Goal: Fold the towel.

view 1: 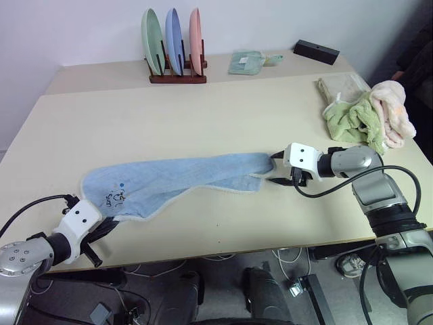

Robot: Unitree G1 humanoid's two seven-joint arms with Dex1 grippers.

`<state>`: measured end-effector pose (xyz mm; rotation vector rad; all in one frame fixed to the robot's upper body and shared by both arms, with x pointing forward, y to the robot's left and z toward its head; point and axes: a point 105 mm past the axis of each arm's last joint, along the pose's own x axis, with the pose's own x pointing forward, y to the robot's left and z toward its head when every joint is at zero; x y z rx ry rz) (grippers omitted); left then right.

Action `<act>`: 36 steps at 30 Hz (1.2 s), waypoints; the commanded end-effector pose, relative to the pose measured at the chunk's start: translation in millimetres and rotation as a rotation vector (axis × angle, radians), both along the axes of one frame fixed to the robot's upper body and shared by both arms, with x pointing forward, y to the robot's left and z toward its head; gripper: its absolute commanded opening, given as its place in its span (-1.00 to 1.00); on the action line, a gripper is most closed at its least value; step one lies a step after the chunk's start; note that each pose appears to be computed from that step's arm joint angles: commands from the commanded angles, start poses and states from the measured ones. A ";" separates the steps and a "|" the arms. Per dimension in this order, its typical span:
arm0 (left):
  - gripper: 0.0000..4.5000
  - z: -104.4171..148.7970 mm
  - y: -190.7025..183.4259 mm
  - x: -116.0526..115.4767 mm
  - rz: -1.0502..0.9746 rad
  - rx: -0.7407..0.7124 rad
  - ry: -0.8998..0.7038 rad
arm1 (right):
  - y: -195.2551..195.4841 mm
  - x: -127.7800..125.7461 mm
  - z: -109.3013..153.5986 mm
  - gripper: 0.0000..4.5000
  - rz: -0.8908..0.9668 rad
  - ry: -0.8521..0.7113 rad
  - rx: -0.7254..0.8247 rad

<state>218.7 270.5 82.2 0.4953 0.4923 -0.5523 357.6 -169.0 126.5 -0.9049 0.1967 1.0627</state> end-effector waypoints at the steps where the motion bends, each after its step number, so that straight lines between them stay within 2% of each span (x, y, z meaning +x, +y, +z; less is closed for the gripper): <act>1: -1.00 1.1 -6.0 0.5 -0.015 -0.005 -0.007 | 10.9 -1.4 6.0 0.45 0.039 -0.053 0.011; 3: -1.00 -0.2 -8.0 -0.2 -0.016 -0.009 -0.005 | 18.9 -2.1 6.7 0.45 0.059 -0.069 0.022; 6: -1.00 -0.9 -10.9 -0.2 -0.018 -0.018 -0.007 | 26.4 0.1 7.0 0.10 0.077 -0.110 0.014; 7: -1.00 -0.6 -11.3 0.2 -0.017 -0.020 -0.010 | 26.8 0.8 7.8 -0.07 0.077 -0.123 0.012; 11: -1.00 2.1 -10.7 1.6 -0.003 -0.035 -0.025 | 26.9 0.9 15.4 -0.98 0.080 -0.151 0.024; 17: -1.00 9.8 -5.6 5.1 0.011 -0.034 -0.060 | 15.7 3.0 25.6 -0.98 0.063 -0.196 -0.010; 22: -1.00 51.8 0.9 36.3 0.057 -0.076 -0.254 | 6.6 16.3 62.2 -0.98 0.008 -0.328 -0.009; 27: -1.00 113.6 18.7 93.0 0.132 -0.004 -0.527 | -0.6 43.6 125.3 -0.98 -0.086 -0.570 -0.003; 29: -1.00 158.1 27.3 120.2 0.206 -0.018 -0.694 | -6.5 57.2 163.3 -0.98 -0.154 -0.733 -0.015; 30: -1.00 191.1 31.6 132.0 0.250 -0.040 -0.807 | -9.1 61.2 189.0 -0.98 -0.192 -0.821 0.001; 32: -1.00 239.8 34.8 142.1 0.288 -0.101 -0.952 | -9.6 60.5 224.4 -0.98 -0.215 -0.921 0.051; 34: -1.00 256.7 33.6 144.1 0.271 -0.114 -0.999 | -8.1 58.7 234.5 -0.98 -0.202 -0.940 0.075; 36: -1.00 257.1 29.9 144.8 0.228 -0.107 -0.988 | -5.2 55.7 229.0 -0.98 -0.160 -0.918 0.061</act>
